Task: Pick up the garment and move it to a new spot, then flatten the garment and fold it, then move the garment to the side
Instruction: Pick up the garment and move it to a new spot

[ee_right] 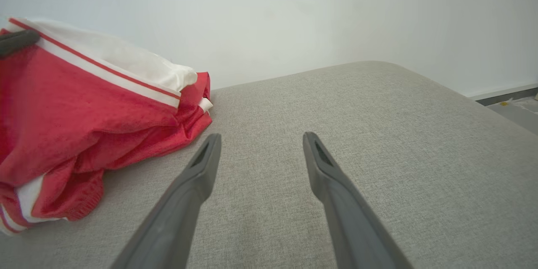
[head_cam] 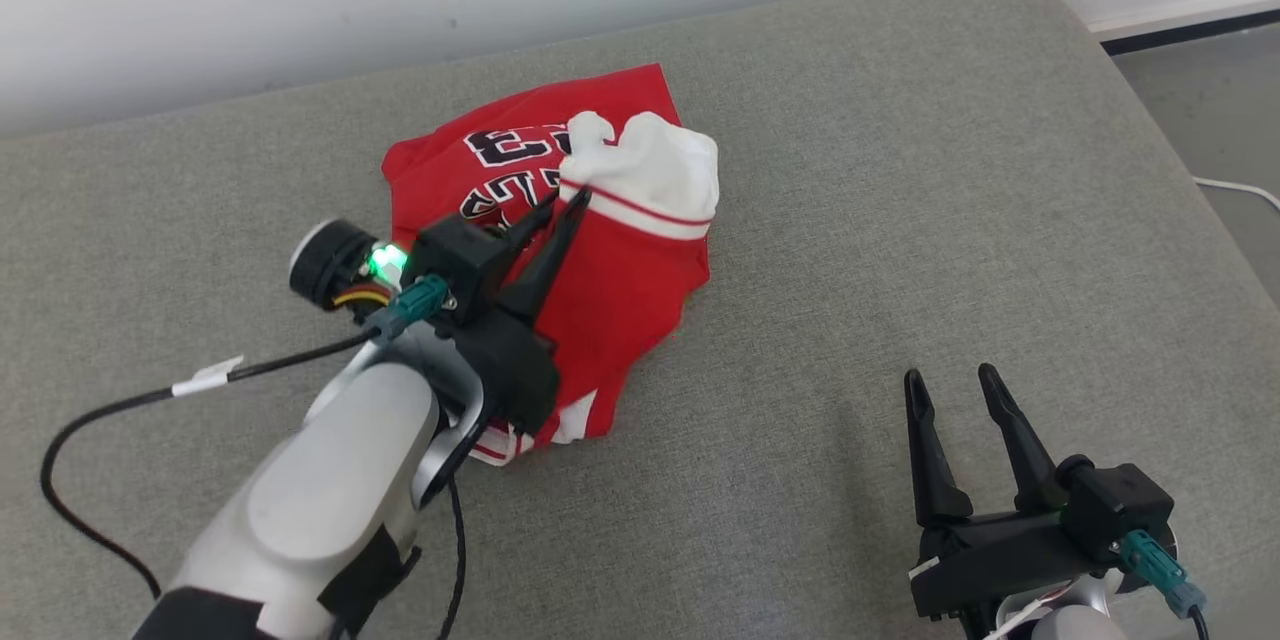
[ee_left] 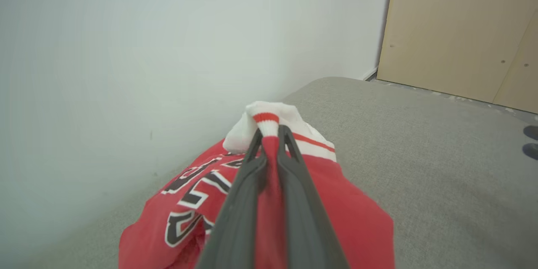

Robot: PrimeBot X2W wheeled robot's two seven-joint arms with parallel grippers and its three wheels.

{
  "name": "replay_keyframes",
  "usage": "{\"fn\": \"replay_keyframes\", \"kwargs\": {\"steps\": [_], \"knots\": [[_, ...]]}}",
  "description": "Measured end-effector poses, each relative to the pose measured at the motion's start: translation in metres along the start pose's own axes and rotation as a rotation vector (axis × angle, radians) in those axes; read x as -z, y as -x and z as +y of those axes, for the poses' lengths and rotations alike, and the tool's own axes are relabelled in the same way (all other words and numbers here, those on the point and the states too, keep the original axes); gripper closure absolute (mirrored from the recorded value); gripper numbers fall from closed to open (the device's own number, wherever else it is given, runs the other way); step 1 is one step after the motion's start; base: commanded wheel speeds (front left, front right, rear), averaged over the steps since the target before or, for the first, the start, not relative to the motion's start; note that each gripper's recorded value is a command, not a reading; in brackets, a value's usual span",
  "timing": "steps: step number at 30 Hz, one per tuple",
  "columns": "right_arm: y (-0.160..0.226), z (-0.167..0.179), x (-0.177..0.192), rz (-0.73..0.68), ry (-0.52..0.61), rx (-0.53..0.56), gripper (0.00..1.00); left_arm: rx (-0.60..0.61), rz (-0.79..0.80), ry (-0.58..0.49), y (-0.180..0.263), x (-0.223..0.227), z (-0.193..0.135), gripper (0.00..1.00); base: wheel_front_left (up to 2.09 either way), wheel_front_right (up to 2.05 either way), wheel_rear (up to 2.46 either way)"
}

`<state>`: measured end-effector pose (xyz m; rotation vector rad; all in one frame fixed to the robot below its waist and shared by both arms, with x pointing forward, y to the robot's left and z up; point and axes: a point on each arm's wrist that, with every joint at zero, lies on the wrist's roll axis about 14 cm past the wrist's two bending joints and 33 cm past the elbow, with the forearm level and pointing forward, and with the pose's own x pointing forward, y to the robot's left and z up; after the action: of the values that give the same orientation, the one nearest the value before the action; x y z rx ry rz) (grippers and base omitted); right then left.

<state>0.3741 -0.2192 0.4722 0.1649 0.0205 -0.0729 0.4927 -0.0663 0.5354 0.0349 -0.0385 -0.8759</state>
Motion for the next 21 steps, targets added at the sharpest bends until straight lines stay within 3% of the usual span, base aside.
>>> {"fn": "replay_keyframes", "kwargs": {"steps": [5, 21], "knots": [[0.002, 0.002, -0.001, -0.004, -0.008, -0.006, 0.00, 0.035, -0.087, -0.080, -0.013, -0.048, -0.003, 1.00, 0.00, 0.00, 0.00], [0.014, -0.005, -0.001, -0.004, -0.039, 0.024, 0.00, 0.127, -0.431, -0.375, -0.046, -0.269, -0.015, 1.00, 0.00, 0.00, 0.00]]}}
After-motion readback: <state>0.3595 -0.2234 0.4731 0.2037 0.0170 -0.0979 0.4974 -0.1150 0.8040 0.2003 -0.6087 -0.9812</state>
